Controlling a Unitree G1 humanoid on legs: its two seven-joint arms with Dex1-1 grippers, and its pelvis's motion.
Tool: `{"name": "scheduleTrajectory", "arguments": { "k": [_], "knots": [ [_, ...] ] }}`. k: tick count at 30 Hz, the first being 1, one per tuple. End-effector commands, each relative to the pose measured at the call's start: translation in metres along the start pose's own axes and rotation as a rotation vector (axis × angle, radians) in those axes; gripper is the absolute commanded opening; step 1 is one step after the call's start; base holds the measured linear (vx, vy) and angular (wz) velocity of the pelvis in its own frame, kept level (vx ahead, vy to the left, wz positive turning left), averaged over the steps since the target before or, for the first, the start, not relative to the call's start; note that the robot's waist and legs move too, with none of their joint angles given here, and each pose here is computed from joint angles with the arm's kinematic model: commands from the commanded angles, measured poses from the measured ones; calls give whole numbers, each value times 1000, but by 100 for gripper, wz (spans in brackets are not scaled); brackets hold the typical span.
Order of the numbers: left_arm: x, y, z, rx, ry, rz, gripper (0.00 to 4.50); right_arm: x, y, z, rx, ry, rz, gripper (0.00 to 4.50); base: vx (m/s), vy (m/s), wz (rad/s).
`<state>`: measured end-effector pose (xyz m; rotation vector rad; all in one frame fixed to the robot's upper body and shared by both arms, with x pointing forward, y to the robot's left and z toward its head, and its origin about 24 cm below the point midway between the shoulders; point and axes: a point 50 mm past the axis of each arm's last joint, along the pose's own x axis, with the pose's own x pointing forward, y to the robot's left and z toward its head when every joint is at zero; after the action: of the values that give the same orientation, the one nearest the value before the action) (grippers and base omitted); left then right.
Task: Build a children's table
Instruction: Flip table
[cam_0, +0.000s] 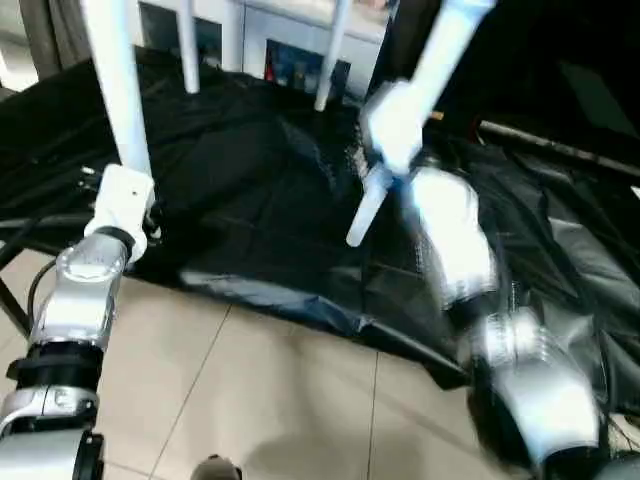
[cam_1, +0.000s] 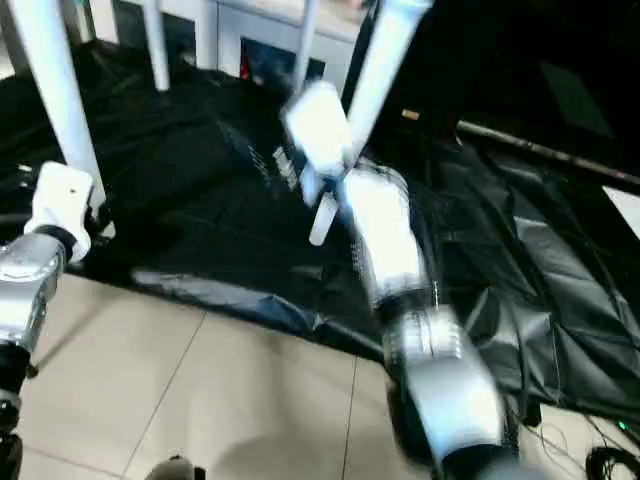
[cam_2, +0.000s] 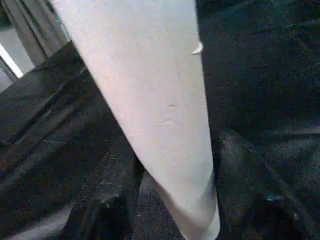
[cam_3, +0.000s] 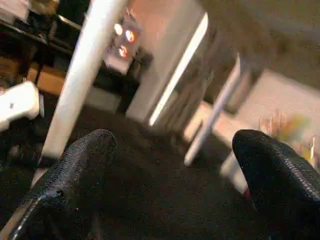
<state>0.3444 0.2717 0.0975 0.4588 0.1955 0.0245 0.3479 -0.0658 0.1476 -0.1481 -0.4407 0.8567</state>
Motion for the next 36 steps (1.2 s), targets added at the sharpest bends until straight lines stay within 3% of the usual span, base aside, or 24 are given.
{"name": "scheduleTrajectory", "arguments": {
  "k": [1, 4, 6, 8, 9, 10, 11, 13, 15, 20, 23, 26, 31, 32, 33, 34, 36],
  "knots": [
    [3, -7, 2, 24, 5, -28, 268, -11, -1, 1, 37, 19, -23, 416, 0, 0, 0],
    [2, -6, -4, 22, 28, -33, 288, -26, 8, -6, 71, 65, -34, 416, 0, 0, 0],
    [-3, -7, -8, 30, 17, -20, 307, -46, 17, -13, 116, 120, -52, 416, 0, 0, 0],
    [-4, -7, -8, 24, 13, -18, 314, -50, 18, -14, 128, 132, -56, 416, 0, 0, 0],
    [-11, -9, -8, -48, -36, 15, 314, -66, 19, -18, 181, 161, -94, 416, 0, 0, 0],
    [-11, -9, -8, -48, -36, 15, 314, -66, 19, -18, 181, 161, -94, 416, 0, 0, 0],
    [-18, -8, -9, -139, -69, 62, 314, -77, 20, -19, 224, 182, -118, 416, 0, 0, 0],
    [-29, -6, -10, -217, -132, 108, 314, -90, 23, -22, 260, 215, -119, 416, 0, 0, 0],
    [-40, -7, -11, -256, -192, 117, 314, -100, 20, -27, 285, 263, -163, 416, 0, 0, 0],
    [-56, -4, -20, -249, -200, 188, 314, -108, 8, -34, 259, 319, -283, 416, 0, 0, 0],
    [-68, -19, -7, -343, -266, 108, 314, -105, -3, -39, 262, 352, -379, 416, 0, 0, 0],
    [-83, -51, 13, -402, -305, -77, 317, -95, -16, -45, 297, 355, -426, 433, 0, 0, 0],
    [-88, -49, 20, -350, -312, 15, 318, -72, -31, -49, 377, 289, -462, 450, 0, 0, 0],
    [-92, -45, 21, -354, -317, 57, 318, -58, -37, -50, 370, 290, -452, 450, 0, 0, 0],
    [-92, -45, 21, -354, -317, 57, 318, -58, -37, -50, 370, 290, -452, 450, 0, 0, 0],
    [-98, -45, 22, -331, -288, 40, 318, -43, -44, -52, 388, 298, -433, 450, 0, 0, 0],
    [-108, -48, 27, -329, -288, -11, 318, -32, -52, -54, 363, 348, -461, 450, 0, 0, 0]
  ]
}}
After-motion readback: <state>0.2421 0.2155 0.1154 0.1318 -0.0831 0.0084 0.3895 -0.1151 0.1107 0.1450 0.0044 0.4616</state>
